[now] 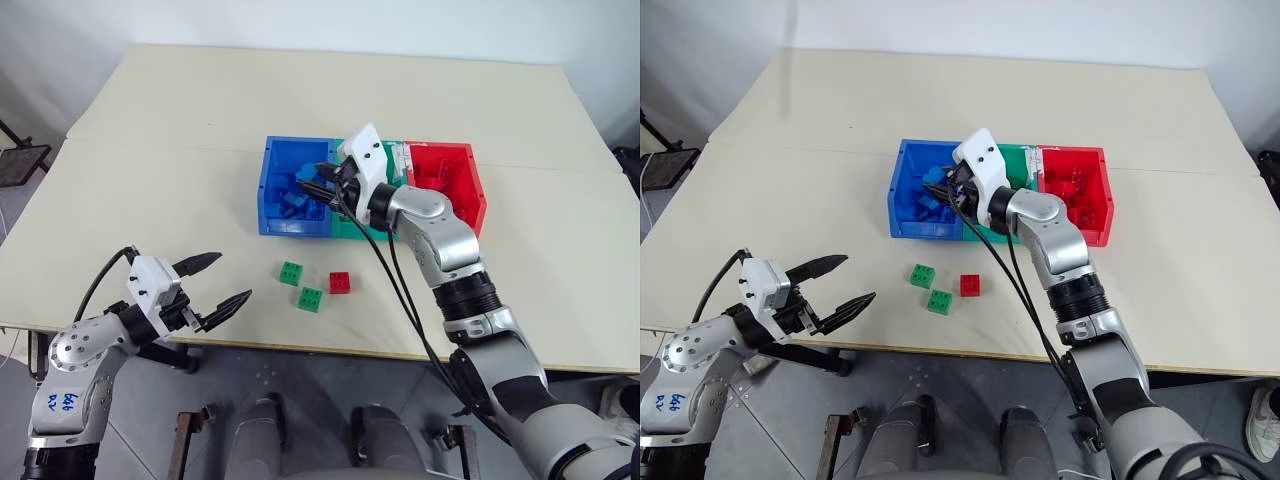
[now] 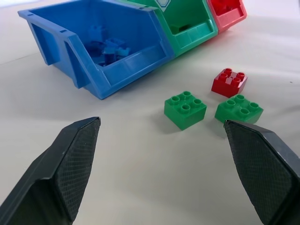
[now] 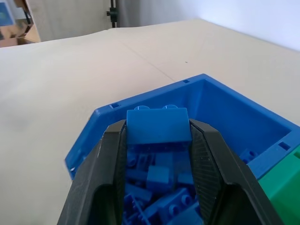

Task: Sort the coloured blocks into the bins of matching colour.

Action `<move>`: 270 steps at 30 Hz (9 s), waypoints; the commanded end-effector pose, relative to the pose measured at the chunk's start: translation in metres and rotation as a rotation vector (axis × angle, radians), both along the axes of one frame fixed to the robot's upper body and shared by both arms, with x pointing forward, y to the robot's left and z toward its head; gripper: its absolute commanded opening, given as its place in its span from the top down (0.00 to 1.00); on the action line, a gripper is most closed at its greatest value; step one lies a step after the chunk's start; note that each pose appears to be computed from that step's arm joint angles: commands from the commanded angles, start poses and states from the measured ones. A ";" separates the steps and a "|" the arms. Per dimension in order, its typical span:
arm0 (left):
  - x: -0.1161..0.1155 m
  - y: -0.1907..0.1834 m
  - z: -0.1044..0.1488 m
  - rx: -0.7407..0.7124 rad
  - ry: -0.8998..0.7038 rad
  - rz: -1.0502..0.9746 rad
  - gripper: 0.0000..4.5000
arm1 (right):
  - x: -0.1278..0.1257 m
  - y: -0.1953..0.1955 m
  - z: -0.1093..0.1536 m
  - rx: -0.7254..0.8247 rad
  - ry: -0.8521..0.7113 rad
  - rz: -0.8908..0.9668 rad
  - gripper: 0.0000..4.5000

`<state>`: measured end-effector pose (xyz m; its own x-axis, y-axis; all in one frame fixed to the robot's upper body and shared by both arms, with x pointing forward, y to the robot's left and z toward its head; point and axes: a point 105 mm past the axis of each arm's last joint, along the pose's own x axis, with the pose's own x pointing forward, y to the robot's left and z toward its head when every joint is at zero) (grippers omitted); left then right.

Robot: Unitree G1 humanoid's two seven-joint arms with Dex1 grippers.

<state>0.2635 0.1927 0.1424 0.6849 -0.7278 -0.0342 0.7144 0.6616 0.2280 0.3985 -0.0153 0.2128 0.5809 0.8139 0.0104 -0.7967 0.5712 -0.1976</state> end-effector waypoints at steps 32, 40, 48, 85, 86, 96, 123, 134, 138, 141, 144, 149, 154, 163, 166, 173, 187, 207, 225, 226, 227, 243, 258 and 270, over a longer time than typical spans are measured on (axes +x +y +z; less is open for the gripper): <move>0.042 -0.076 0.006 0.085 -0.006 -0.477 0.00 | -0.150 -0.250 -0.061 -0.238 -0.055 -0.046 0.00; 0.035 -0.047 0.004 0.098 -0.005 -0.388 0.00 | -0.111 -0.168 -0.067 -0.255 0.068 0.185 0.00; 0.016 -0.019 0.000 0.106 0.013 -0.259 0.00 | -0.080 -0.084 -0.067 -0.264 0.127 0.315 0.00; 0.015 -0.073 0.024 -0.054 -0.024 -0.385 0.00 | -0.019 -0.175 0.031 -0.004 -0.112 -0.226 0.65; 0.015 -0.075 0.026 -0.061 -0.029 -0.390 0.00 | -0.013 -0.182 0.033 -0.007 -0.125 -0.268 0.65; 0.019 -0.085 0.033 -0.054 -0.036 -0.420 0.00 | 0.012 -0.198 0.018 -0.019 -0.100 -0.364 0.31; 0.015 0.059 -0.011 0.221 0.088 -0.136 0.00 | -0.170 -0.215 -0.072 -0.260 0.028 0.268 0.01; 0.004 -0.004 0.004 0.172 0.077 -0.367 0.00 | -0.166 -0.213 -0.067 -0.216 0.016 0.275 0.01; -0.001 -0.042 0.005 0.227 0.059 -0.504 0.00 | -0.169 -0.204 -0.062 -0.192 0.010 0.287 0.01; 0.005 -0.074 -0.006 0.373 0.046 -0.587 0.00 | -0.173 -0.194 -0.059 -0.172 0.002 0.290 0.01; 0.016 -0.090 -0.014 0.467 0.043 -0.611 0.00 | -0.177 -0.188 -0.055 -0.158 -0.003 0.281 0.01; 0.031 -0.101 -0.024 0.630 0.068 -0.650 0.00 | -0.180 -0.183 -0.053 -0.147 -0.002 0.265 0.01; 0.042 -0.102 -0.025 0.686 0.115 -0.677 0.00 | -0.186 -0.179 -0.057 -0.133 0.006 0.247 0.01; 0.035 -0.104 -0.039 0.685 0.188 -0.739 0.28 | -0.187 -0.180 -0.059 -0.127 0.005 0.212 0.00; 0.035 -0.107 -0.040 0.693 0.179 -0.746 0.48 | -0.186 -0.179 -0.058 -0.130 0.002 0.213 0.00; 0.039 -0.113 -0.036 0.680 0.155 -0.741 0.67 | -0.183 -0.178 -0.056 -0.133 -0.007 0.215 0.00; 0.052 -0.120 0.049 0.135 -0.023 -0.647 0.67 | -0.173 -0.208 -0.022 0.102 -0.137 -0.107 0.00; 0.166 -0.212 0.094 0.105 -0.173 -0.225 0.67 | -0.184 -0.229 -0.022 0.101 -0.215 -0.332 0.00; 0.091 -0.079 0.064 0.153 -0.224 -0.503 0.01 | -0.166 -0.187 -0.037 -0.029 -0.126 0.064 0.00; 0.085 -0.065 0.060 0.153 -0.218 -0.478 0.01 | -0.165 -0.184 -0.040 -0.044 -0.116 0.097 0.00; 0.080 -0.054 0.056 0.156 -0.205 -0.457 0.01 | -0.164 -0.182 -0.043 -0.054 -0.109 0.122 0.00; 0.018 0.067 0.000 0.201 0.032 -0.106 0.01 | -0.152 -0.203 -0.062 -0.138 -0.025 0.237 0.00; 0.046 -0.039 -0.009 0.342 0.118 -0.464 0.01 | -0.157 -0.187 -0.045 -0.156 -0.025 0.204 0.00; 0.078 -0.066 -0.024 0.492 0.178 -0.523 0.09 | -0.183 -0.192 -0.054 -0.137 -0.004 0.110 0.00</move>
